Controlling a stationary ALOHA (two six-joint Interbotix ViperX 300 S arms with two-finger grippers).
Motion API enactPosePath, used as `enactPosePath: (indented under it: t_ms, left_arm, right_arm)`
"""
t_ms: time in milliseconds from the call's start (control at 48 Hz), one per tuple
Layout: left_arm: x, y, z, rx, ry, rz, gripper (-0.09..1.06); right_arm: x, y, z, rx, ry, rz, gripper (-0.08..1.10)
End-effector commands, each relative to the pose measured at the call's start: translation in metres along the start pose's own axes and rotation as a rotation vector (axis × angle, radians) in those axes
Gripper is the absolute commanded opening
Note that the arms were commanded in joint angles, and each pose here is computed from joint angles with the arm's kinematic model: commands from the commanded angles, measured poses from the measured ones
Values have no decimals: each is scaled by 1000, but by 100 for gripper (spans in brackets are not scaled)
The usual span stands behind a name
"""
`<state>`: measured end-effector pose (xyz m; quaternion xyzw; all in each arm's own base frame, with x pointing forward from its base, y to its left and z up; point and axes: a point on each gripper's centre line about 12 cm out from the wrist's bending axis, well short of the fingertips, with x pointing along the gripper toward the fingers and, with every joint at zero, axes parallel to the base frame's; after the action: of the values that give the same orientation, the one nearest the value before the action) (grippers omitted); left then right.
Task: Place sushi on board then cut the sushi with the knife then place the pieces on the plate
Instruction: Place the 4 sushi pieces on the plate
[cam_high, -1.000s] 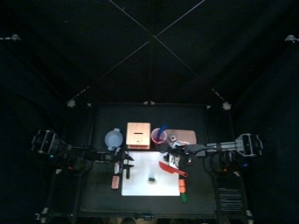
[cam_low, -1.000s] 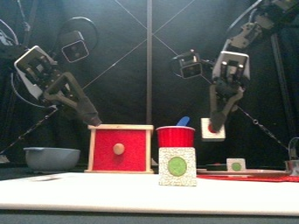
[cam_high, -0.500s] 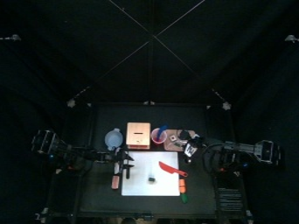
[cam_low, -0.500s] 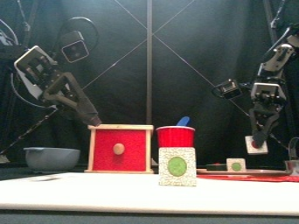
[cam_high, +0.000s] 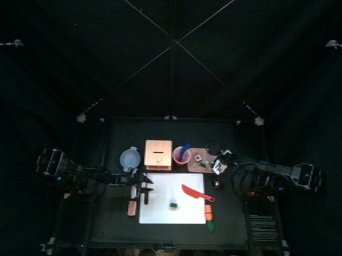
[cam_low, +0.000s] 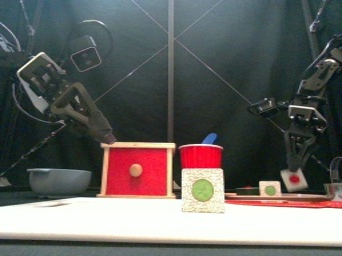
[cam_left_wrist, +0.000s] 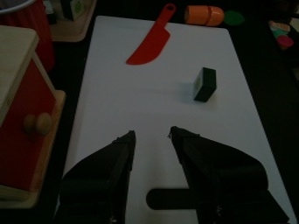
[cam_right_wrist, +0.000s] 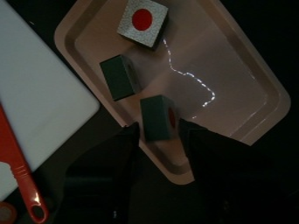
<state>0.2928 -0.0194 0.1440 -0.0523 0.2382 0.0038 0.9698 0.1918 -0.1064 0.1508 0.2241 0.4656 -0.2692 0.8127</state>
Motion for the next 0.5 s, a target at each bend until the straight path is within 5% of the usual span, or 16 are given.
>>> enactPosePath:
  t_ms: [21, 229, 500]
  left_arm:
    - [1, -1, 8, -4, -24, -2, 78]
    - [1, -1, 8, -4, -26, -2, 78]
    - [1, -1, 8, -3, -24, 0, 78]
  right_arm:
    - [-2, 0, 4, 6, -17, 2, 82]
    - [-6, 7, 9, 20, -42, 35, 82]
    - [-23, 91, 23, -69, -137, 294, 82]
